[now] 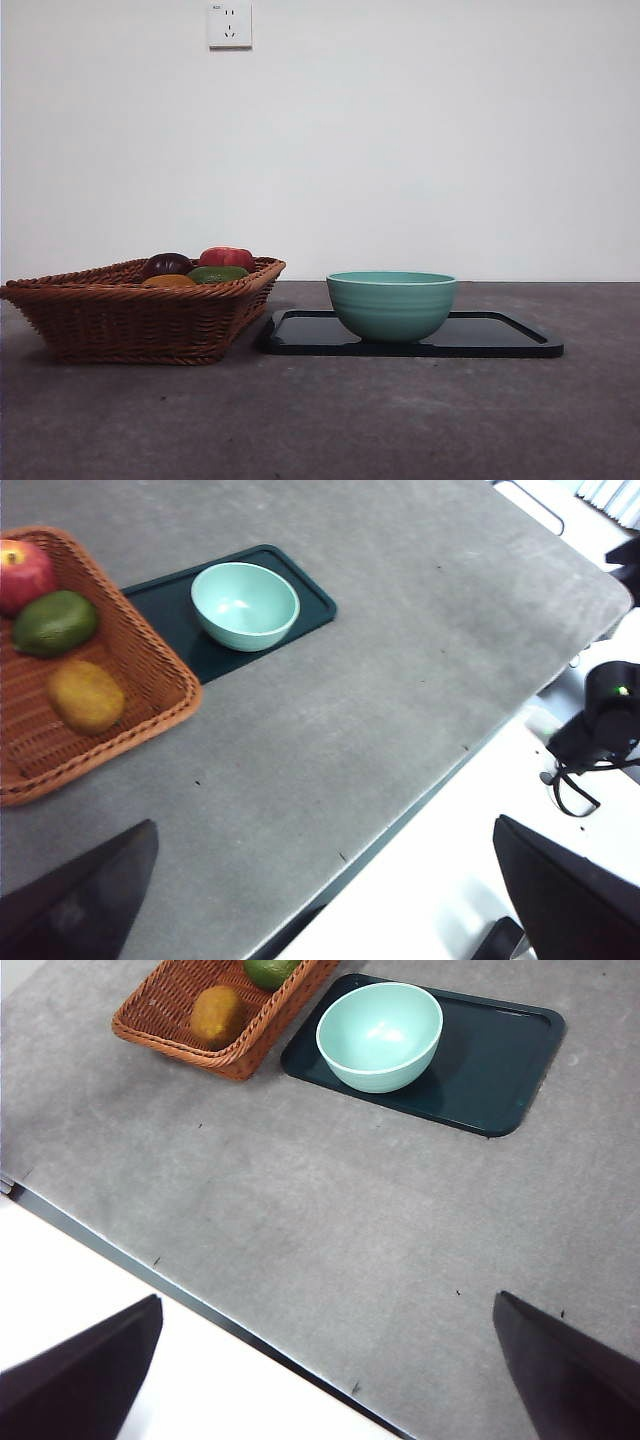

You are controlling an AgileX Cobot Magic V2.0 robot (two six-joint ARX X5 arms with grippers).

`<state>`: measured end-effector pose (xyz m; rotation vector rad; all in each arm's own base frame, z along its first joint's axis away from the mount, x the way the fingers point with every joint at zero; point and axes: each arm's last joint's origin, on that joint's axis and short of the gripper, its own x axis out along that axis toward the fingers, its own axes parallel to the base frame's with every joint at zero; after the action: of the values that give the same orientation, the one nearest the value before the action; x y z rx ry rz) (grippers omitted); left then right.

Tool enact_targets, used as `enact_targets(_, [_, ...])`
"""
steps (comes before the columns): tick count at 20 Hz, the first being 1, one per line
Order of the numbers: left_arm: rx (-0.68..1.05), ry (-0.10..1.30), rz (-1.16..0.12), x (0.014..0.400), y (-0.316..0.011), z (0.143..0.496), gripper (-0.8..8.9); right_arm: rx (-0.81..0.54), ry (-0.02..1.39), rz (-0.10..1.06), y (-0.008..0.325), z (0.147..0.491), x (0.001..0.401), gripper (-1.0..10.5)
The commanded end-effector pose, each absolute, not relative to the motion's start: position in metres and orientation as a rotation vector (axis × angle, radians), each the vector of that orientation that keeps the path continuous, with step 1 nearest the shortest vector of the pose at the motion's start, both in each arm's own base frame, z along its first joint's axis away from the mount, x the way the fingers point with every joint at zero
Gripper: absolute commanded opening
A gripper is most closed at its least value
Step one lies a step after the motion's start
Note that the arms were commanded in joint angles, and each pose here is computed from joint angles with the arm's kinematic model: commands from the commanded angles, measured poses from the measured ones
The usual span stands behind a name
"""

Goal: Pick up the wifruite, put it on the bowl, pick up the plate, put it on desk

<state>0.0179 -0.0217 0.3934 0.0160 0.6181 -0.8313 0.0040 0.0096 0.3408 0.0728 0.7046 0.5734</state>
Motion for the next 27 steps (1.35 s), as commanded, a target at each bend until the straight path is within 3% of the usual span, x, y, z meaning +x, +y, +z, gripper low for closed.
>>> enact_targets(1, [0.023, 0.593, -0.853, 0.018, -0.022, 0.396, 5.66, 0.09, 0.68, 0.578, 0.01, 0.345, 0.004, 5.6])
enact_targets(6, [0.019, 0.57, -0.857, 0.019, -0.023, 0.398, 5.66, 0.183, 0.634, 0.559, 0.014, 0.353, 0.015, 5.6])
enact_targets(11, [0.019, 0.57, -0.857, 0.019, -0.023, 0.398, 5.66, 0.213, 0.7, 0.536, 0.03, 0.358, 0.055, 5.6])
enact_targets(22, [0.019, 0.57, -0.857, 0.019, -0.023, 0.398, 5.66, 0.173, 1.061, 0.457, 0.1, 0.333, 0.229, 5.6])
enact_targets(27, [0.019, 0.571, -0.857, 0.019, -0.023, 0.398, 5.66, 0.155, 1.146, 0.44, 0.125, 0.316, 0.291, 5.6])
